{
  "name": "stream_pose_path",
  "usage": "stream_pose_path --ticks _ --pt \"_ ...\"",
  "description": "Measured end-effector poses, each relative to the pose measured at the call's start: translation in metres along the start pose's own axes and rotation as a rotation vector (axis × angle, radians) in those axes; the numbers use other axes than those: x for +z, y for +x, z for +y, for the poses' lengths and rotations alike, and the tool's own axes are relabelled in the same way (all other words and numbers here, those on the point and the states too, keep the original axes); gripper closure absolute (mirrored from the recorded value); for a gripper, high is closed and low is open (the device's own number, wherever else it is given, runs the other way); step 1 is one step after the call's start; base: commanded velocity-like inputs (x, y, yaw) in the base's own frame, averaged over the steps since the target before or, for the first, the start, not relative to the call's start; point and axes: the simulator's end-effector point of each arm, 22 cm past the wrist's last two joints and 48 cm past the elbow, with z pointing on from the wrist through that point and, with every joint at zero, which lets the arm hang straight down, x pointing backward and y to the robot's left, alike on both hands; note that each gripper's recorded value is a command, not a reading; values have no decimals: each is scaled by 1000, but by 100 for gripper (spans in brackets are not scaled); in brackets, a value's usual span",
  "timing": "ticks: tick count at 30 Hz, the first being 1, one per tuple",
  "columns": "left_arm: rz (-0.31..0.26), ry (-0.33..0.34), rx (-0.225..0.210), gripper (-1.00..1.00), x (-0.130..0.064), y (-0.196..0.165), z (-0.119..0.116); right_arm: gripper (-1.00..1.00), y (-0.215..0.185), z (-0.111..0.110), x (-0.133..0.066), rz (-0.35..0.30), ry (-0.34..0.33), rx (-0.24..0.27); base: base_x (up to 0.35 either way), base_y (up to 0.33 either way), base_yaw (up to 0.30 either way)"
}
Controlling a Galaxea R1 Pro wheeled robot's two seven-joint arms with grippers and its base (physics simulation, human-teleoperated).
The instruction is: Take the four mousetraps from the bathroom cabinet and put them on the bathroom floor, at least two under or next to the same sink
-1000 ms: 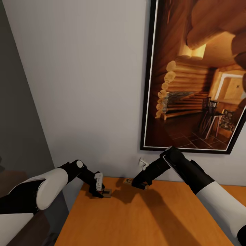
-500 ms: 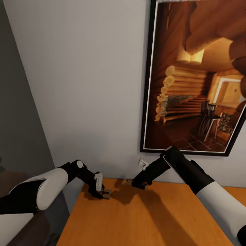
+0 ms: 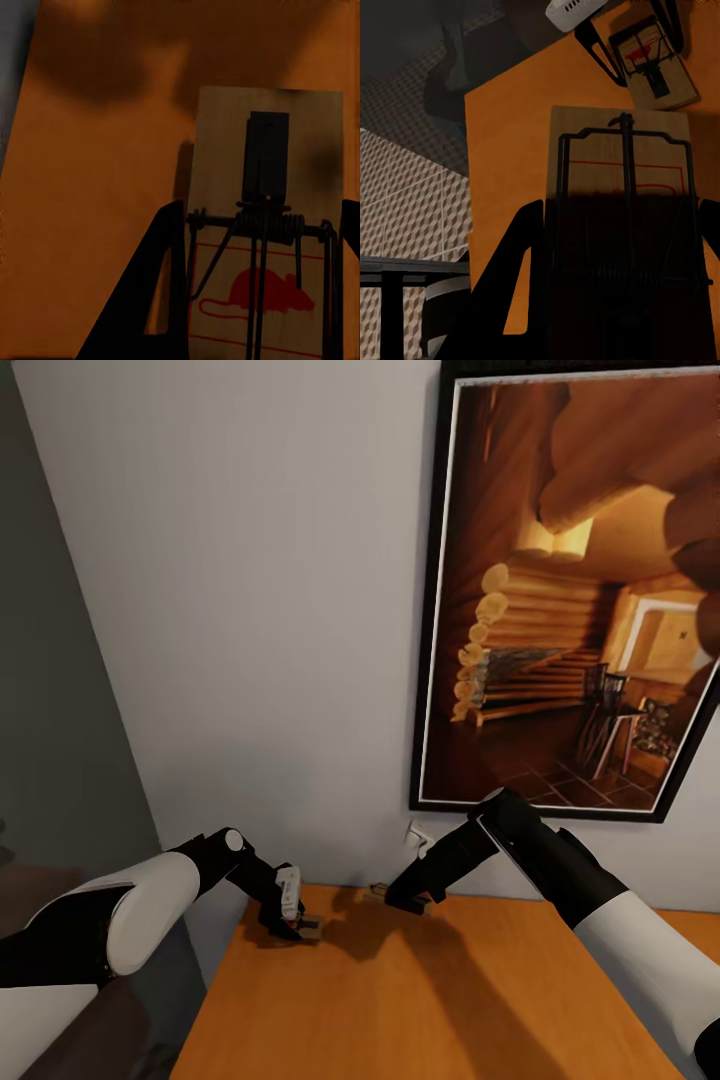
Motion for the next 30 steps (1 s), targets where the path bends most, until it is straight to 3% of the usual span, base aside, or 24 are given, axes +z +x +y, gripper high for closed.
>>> stream_pose_path --ticks 30 --pt "2 0 0 100 -22 -15 -8 100 -11 21 -14 0 -1 1 0 0 0"
